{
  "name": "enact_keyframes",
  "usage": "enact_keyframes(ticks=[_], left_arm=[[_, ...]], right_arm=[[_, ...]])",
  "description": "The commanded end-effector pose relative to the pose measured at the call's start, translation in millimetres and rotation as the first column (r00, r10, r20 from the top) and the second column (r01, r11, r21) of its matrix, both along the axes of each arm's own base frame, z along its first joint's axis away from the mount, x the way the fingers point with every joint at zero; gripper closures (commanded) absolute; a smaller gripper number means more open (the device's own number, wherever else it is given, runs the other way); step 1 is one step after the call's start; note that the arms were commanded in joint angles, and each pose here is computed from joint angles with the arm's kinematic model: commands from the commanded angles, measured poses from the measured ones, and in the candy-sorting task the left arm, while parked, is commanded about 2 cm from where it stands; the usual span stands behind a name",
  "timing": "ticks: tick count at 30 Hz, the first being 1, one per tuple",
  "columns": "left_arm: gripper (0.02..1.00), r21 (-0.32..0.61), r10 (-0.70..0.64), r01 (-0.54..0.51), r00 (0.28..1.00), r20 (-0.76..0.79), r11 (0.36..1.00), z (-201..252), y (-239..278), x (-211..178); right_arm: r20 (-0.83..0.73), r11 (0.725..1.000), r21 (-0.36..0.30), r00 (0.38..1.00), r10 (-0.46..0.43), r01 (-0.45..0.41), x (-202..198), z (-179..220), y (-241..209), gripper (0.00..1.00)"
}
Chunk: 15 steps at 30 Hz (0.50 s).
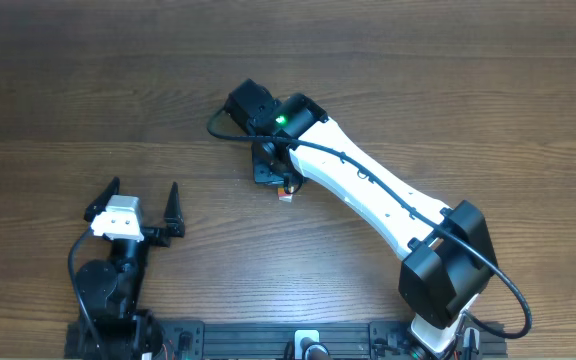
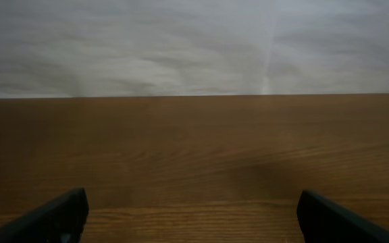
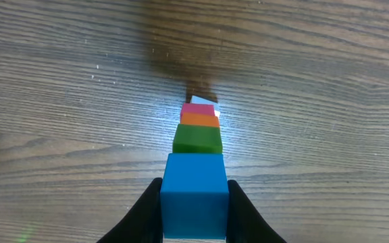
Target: Stack Cubes
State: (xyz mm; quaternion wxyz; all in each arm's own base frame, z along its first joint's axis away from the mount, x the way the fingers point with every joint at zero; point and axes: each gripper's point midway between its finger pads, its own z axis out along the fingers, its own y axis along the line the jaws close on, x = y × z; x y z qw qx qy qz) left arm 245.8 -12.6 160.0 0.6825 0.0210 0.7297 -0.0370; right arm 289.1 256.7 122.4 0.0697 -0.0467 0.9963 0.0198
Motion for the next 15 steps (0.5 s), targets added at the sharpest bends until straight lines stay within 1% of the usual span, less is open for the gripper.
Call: enact_keyframes(ticks=[1,11,12,13,15], left_arm=[[0.018,0.015,0.007,-0.007,1.000,0.002,1.000,-1.0,1.6,-0.1],[0.018,0.015,0.007,-0.007,1.000,0.002,1.000,-1.0,1.6,-0.1],[0.034,0.015,0.007,-0.007,1.000,0.002,1.000,-1.0,1.6,-0.1],[0.018,0.015,0.007,-0.007,1.000,0.002,1.000,-1.0,1.6,-0.1],[0.018,0.015,0.007,-0.007,1.000,0.002,1.000,-1.0,1.6,-0.1]], right_arm=[[0.016,1.000,-0.020,1.000,-0.006,0.006,3.5,-3.7,0.7,0.987],[0.017,1.000,-0.020,1.000,-0.006,0.006,3.6,-5.0,0.7,0.989],[0.017,1.000,-0.020,1.000,-0.006,0.006,3.6,-5.7,0.7,0.987],[0.016,1.000,-0.021,1.000,-0.006,0.006,3.5,-6.4,0.6,0.985],[0.013,1.000,-0.024,1.000,-0.006,0.006,3.0,-8.0,0.2,0.987]])
